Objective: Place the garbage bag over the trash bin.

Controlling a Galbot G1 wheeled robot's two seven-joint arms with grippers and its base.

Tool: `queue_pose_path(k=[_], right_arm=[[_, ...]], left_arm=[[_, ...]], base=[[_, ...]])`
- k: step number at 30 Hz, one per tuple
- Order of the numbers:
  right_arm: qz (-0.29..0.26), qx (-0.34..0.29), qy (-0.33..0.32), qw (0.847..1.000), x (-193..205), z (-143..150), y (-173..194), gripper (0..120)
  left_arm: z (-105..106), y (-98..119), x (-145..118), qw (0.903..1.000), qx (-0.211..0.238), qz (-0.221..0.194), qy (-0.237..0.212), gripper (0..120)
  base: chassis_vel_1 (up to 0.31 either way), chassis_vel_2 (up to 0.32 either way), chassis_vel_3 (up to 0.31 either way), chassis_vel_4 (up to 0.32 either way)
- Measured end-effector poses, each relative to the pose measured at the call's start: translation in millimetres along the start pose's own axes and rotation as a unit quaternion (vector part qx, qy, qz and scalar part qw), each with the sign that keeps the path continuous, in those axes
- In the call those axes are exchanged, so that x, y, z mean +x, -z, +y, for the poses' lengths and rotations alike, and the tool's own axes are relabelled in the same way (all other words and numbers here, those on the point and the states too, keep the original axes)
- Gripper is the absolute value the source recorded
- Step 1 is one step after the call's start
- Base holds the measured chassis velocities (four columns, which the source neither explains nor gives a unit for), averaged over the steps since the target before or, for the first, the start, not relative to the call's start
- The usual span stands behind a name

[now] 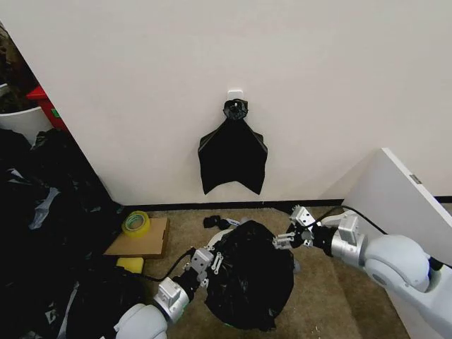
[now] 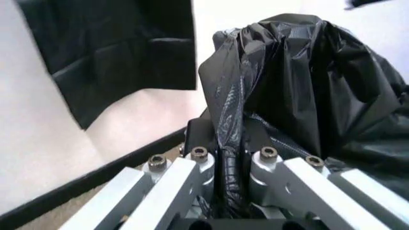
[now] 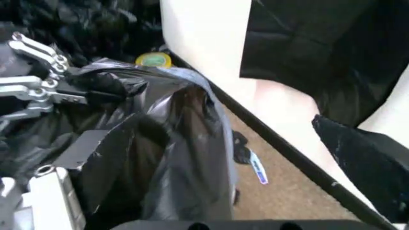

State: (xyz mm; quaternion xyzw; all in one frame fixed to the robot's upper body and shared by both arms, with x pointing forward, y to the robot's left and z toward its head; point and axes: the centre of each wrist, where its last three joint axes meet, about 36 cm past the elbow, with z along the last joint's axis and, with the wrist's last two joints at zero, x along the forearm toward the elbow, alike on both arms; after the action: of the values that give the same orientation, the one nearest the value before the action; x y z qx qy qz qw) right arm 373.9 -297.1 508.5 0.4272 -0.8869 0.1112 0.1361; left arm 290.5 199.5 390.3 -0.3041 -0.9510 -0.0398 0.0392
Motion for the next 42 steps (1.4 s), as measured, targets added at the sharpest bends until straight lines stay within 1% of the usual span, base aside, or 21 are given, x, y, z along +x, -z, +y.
queue_pose_path(k=[2, 5, 6, 7, 9, 10, 11, 14, 15, 16, 18, 19, 22, 23, 25, 27, 31, 33, 35, 39, 42], right_arm=[[-0.006, -0.007, -0.004, 1.0, 0, 1, 0, 100], [-0.051, -0.06, -0.043, 0.996, -3, 13, 8, 100], [-0.056, -0.072, -0.055, 0.994, -2, 16, 9, 100], [-0.056, -0.072, -0.055, 0.994, -2, 16, 9, 100], [-0.076, -0.134, -0.117, 0.981, 13, 34, 12, 100], [-0.076, -0.134, -0.117, 0.981, 13, 34, 12, 100], [-0.081, -0.156, -0.141, 0.974, 22, 42, 10, 100], [-0.092, -0.198, -0.17, 0.961, 38, 60, 3, 100], [-0.092, -0.198, -0.17, 0.961, 38, 60, 3, 100], [-0.096, -0.223, -0.18, 0.953, 46, 71, -3, 100], [-0.097, -0.257, -0.192, 0.942, 55, 90, -14, 100], [-0.097, -0.257, -0.192, 0.942, 55, 90, -14, 100], [-0.1, -0.282, -0.205, 0.932, 60, 114, -23, 100], [-0.1, -0.282, -0.205, 0.932, 60, 114, -23, 100], [-0.097, -0.285, -0.206, 0.931, 59, 129, -28, 100], [-0.096, -0.283, -0.207, 0.932, 59, 132, -29, 100], [-0.068, -0.252, -0.196, 0.945, 51, 161, -40, 100], [-0.064, -0.25, -0.193, 0.947, 50, 165, -41, 100], [-0.052, -0.239, -0.182, 0.952, 46, 178, -46, 100], [-0.039, -0.241, -0.164, 0.956, 40, 196, -58, 100], [-0.039, -0.252, -0.149, 0.955, 38, 201, -62, 100]], left_arm=[[0, 1, 0, 0.9999, 0.013, 0.001, 0.009, 4], [3, 11, -1, 0.9924, 0.099, 0.005, 0.073, 4], [4, 14, -2, 0.9895, 0.118, 0.006, 0.084, 4], [4, 14, -2, 0.9895, 0.118, 0.006, 0.084, 4], [6, 27, -9, 0.9707, 0.208, 0.021, 0.118, 4], [6, 27, -9, 0.9707, 0.208, 0.021, 0.118, 4], [7, 32, -12, 0.9606, 0.246, 0.031, 0.125, 4], [10, 38, -17, 0.9434, 0.299, 0.048, 0.136, 4], [10, 38, -17, 0.9434, 0.299, 0.048, 0.136, 4], [13, 39, -20, 0.9331, 0.324, 0.058, 0.144, 4], [15, 38, -23, 0.9186, 0.358, 0.071, 0.152, 4], [15, 38, -23, 0.9186, 0.358, 0.071, 0.152, 4], [18, 39, -28, 0.9, 0.395, 0.084, 0.164, 4], [18, 39, -28, 0.9, 0.395, 0.084, 0.164, 4], [21, 41, -30, 0.8911, 0.413, 0.087, 0.168, 4], [22, 42, -31, 0.8896, 0.415, 0.087, 0.169, 4], [28, 48, -35, 0.8821, 0.428, 0.087, 0.176, 4], [29, 48, -35, 0.8808, 0.43, 0.087, 0.177, 4], [31, 51, -36, 0.8767, 0.438, 0.09, 0.179, 4], [35, 54, -36, 0.8761, 0.438, 0.092, 0.18, 4], [35, 56, -37, 0.8756, 0.439, 0.093, 0.179, 4]], base=[[0.0, 0.0, 0.0, 0.0], [0.0, 0.0, 0.0, 0.0], [0.0, 0.0, 0.0, 0.0], [0.0, 0.0, 0.0, 0.0], [0.0, 0.0, 0.0, 0.0], [0.0, 0.0, 0.0, 0.0], [0.0, 0.0, 0.0, 0.0], [0.0, 0.0, 0.0, 0.0], [0.0, 0.0, 0.0, 0.0], [0.0, 0.0, 0.0, 0.0], [0.0, 0.0, 0.0, 0.0], [0.0, 0.0, 0.0, 0.0], [0.0, 0.0, 0.0, 0.0], [0.0, 0.0, 0.0, 0.0], [0.0, 0.0, 0.0, 0.0], [0.0, 0.0, 0.0, 0.0], [0.0, 0.0, 0.0, 0.0], [0.0, 0.0, 0.0, 0.0], [0.0, 0.0, 0.0, 0.0], [0.0, 0.0, 0.0, 0.0], [0.0, 0.0, 0.0, 0.0]])
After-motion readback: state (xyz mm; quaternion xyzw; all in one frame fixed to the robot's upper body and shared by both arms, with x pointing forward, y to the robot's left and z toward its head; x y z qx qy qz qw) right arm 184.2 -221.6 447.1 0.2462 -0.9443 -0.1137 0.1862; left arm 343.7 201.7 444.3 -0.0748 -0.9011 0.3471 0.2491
